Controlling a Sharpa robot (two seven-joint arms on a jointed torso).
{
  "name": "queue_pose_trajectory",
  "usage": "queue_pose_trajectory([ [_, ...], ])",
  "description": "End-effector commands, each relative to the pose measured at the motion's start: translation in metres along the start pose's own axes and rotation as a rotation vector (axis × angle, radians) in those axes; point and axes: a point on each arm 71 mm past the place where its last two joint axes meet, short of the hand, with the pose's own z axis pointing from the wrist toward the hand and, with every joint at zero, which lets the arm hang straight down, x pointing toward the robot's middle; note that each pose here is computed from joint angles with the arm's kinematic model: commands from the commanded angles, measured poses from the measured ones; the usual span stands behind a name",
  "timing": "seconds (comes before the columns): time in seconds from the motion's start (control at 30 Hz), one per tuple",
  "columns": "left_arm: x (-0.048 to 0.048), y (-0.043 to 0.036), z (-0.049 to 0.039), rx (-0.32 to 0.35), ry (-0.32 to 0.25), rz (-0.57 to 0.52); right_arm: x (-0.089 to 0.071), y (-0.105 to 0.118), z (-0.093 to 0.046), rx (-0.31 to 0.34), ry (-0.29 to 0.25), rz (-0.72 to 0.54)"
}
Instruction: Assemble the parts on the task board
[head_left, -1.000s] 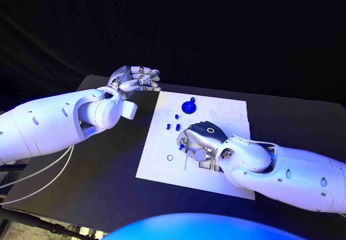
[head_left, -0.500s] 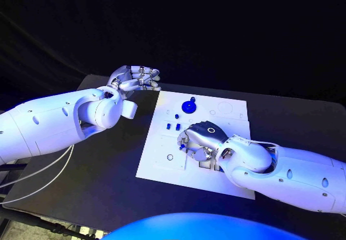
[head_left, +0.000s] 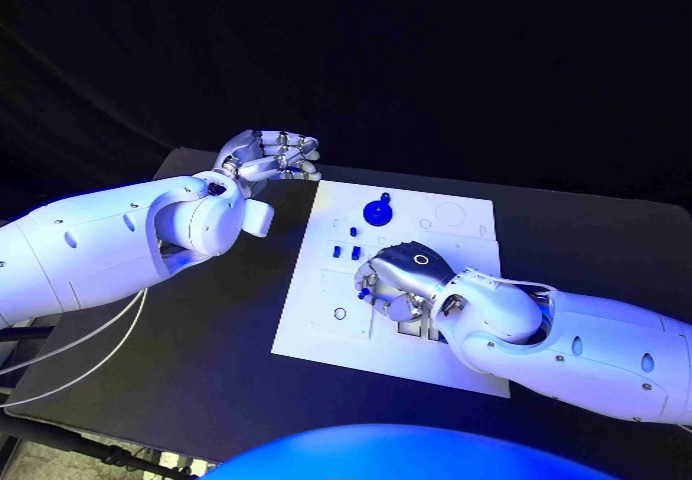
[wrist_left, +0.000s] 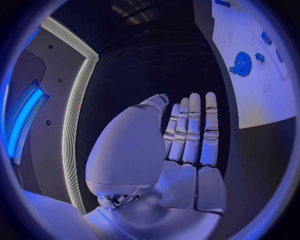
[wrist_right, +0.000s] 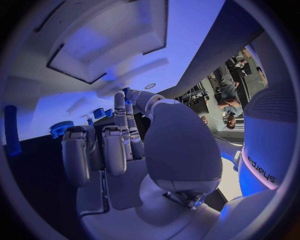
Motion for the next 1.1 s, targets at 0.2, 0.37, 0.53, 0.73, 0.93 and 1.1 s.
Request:
queue_pose_trajectory([
  [0.2, 0.0015, -0.0013, 0.0001, 0.006, 0.007, -0.007, 0.0035, -0.0003, 0.0023, 0.003, 0.027, -0.018],
  [0.37, 0.0016, -0.0013, -0.0001, 0.006, 0.007, -0.007, 0.0061, 0.0001, 0.0042, 0.006, 0.043, -0.022],
  [0.53, 0.0018, -0.0013, 0.0000, 0.005, 0.008, -0.007, 0.0084, 0.0005, 0.0048, 0.010, 0.062, -0.026],
  [0.73, 0.0013, -0.0012, 0.0000, 0.004, 0.008, -0.007, 0.0083, 0.0010, 0.0034, 0.012, 0.064, -0.027],
  [0.93, 0.0009, -0.0010, 0.0001, 0.003, 0.007, -0.007, 0.0063, 0.0009, 0.0006, 0.014, 0.046, -0.027],
  [1.1, 0.0008, -0.0008, 0.0003, 0.002, 0.008, -0.007, 0.0032, 0.0006, -0.0020, 0.017, 0.015, -0.024],
])
